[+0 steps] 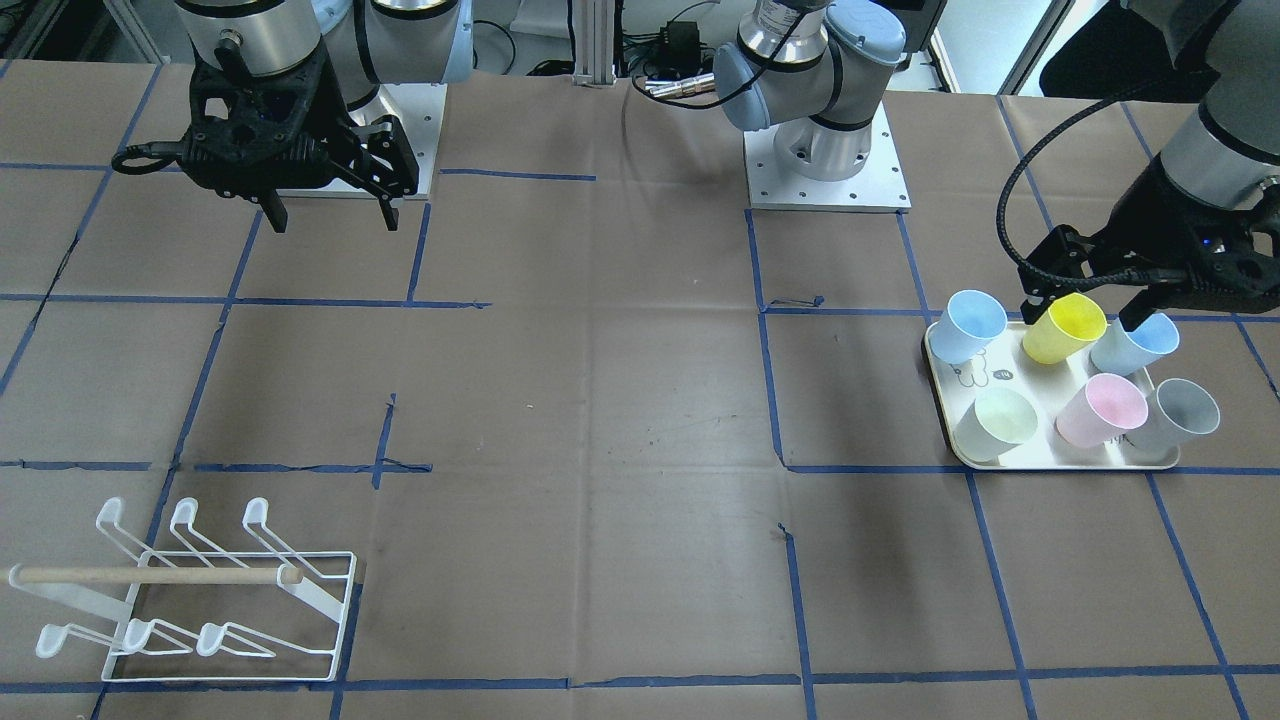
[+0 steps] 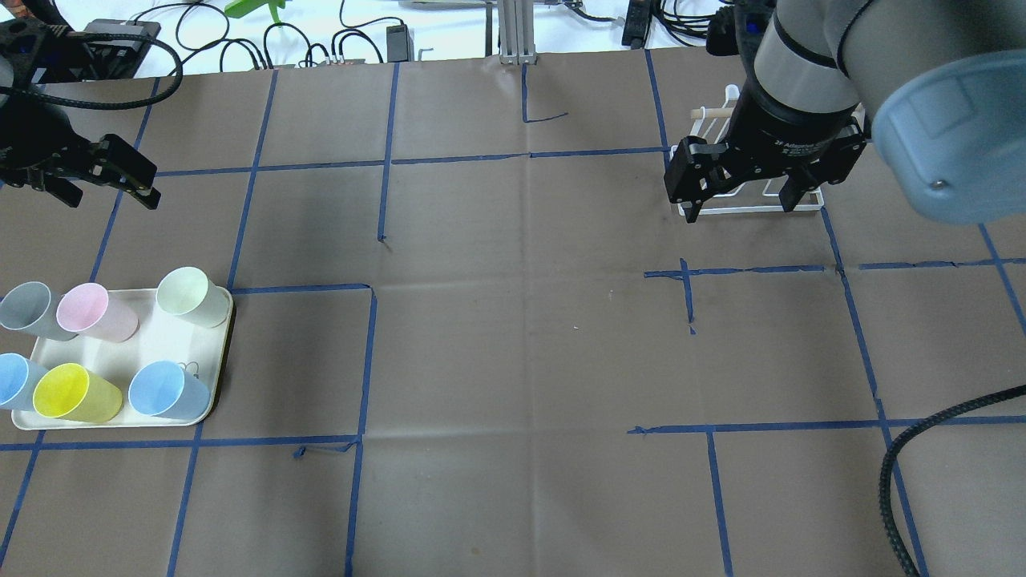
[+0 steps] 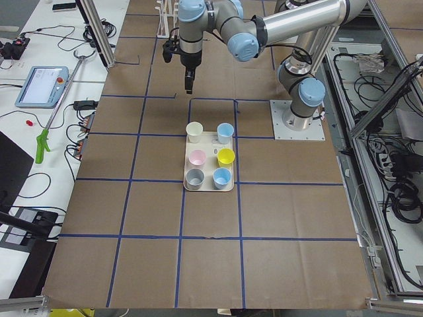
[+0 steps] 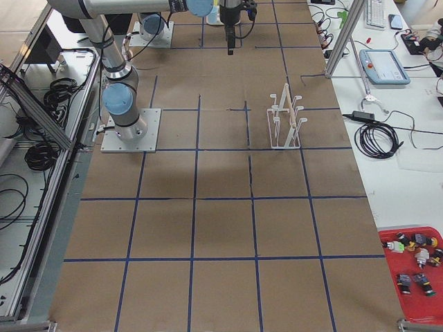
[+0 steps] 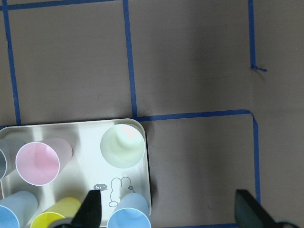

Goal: Transfer IKEA cup to right arm and place on rack

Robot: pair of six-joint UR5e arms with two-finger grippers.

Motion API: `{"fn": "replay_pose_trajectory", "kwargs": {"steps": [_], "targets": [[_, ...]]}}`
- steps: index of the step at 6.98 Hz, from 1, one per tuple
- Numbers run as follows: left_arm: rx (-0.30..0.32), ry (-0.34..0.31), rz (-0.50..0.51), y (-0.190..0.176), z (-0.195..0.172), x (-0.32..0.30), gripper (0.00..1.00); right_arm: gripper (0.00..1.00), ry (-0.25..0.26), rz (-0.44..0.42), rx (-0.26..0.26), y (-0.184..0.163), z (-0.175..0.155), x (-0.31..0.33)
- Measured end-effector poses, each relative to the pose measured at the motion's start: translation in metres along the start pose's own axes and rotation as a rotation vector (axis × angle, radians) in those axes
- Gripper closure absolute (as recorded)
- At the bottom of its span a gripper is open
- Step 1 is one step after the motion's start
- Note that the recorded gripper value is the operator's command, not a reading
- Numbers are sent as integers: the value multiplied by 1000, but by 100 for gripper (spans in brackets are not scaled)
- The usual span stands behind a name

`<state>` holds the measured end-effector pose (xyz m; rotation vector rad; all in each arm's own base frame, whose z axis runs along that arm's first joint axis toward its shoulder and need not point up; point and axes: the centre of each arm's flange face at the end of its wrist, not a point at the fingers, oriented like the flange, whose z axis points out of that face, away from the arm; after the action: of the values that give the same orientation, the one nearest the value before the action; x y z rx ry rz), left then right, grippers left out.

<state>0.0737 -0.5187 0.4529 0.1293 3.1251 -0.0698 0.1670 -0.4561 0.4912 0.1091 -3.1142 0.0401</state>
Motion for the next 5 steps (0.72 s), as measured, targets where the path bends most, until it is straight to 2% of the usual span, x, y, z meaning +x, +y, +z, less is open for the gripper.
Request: {"fn": "replay_pose_trajectory", "kwargs": {"steps": [2, 5], "targets": [[-13, 6, 18, -6, 27, -14, 1, 0, 0, 0, 0, 0, 0, 0], [-15, 21, 15, -11, 103, -18, 1, 0, 0, 0, 1, 0, 0, 0]]}}
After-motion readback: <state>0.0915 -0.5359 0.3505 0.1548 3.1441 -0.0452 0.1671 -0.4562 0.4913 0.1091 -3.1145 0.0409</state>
